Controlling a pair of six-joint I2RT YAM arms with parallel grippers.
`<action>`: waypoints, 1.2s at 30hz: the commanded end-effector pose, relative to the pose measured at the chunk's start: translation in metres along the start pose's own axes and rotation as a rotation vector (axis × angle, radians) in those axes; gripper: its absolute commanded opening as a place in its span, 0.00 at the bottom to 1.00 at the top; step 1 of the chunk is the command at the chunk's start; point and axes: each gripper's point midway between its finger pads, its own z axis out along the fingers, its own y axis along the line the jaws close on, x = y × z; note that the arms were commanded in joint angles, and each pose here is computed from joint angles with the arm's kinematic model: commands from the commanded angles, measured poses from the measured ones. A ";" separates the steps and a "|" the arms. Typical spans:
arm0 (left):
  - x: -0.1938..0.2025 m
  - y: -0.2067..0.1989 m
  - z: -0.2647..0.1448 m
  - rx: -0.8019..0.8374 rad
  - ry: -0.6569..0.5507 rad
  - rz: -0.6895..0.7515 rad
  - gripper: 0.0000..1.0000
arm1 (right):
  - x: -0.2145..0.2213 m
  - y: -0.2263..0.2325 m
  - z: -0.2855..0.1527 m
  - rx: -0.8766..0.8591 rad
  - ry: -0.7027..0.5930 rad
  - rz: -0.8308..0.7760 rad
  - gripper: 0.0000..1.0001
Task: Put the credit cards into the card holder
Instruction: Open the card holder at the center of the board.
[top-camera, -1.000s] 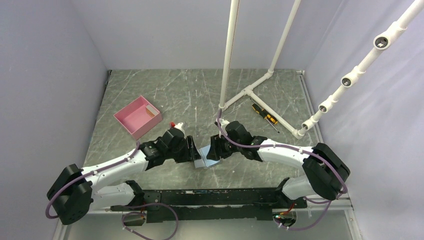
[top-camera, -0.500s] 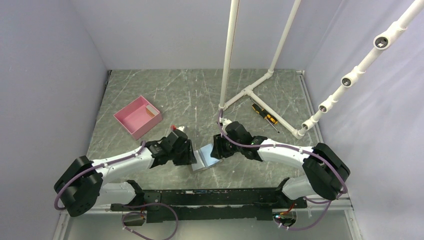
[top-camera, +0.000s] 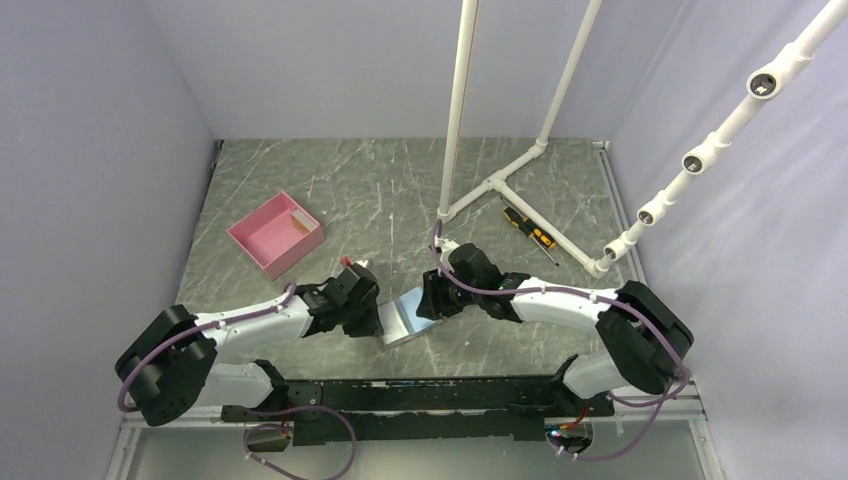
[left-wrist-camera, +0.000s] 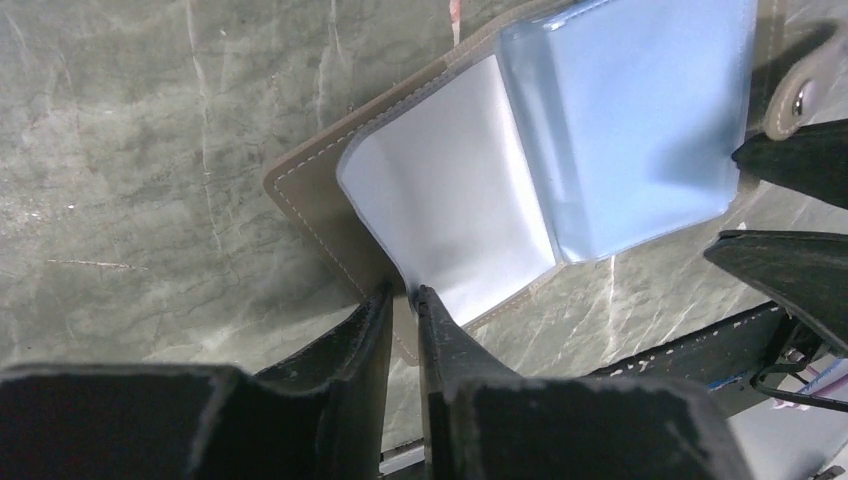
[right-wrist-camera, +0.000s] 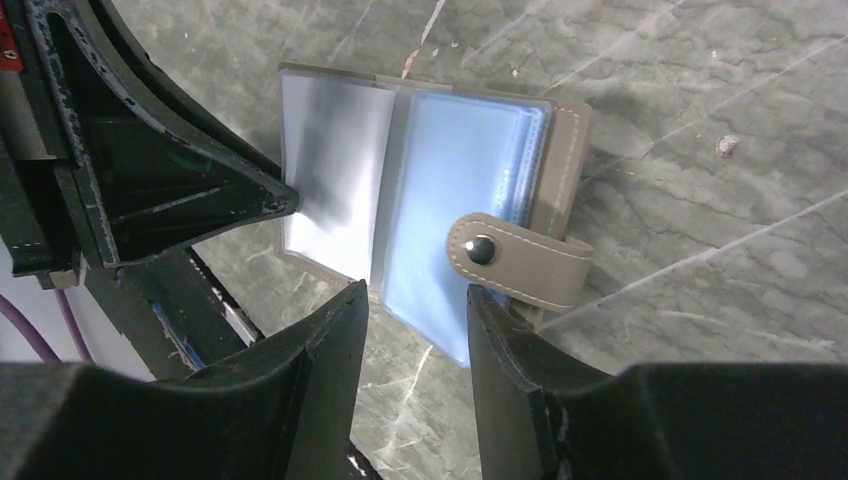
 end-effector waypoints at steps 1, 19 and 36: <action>-0.003 0.001 0.003 -0.003 -0.021 -0.011 0.19 | -0.004 0.017 0.007 -0.084 -0.004 -0.056 0.45; -0.011 -0.014 -0.002 0.076 -0.062 -0.029 0.06 | -0.017 -0.022 0.025 0.513 -0.056 -0.330 0.71; -0.012 -0.019 -0.006 0.103 -0.071 -0.021 0.04 | -0.005 -0.015 0.036 0.476 -0.024 -0.324 0.73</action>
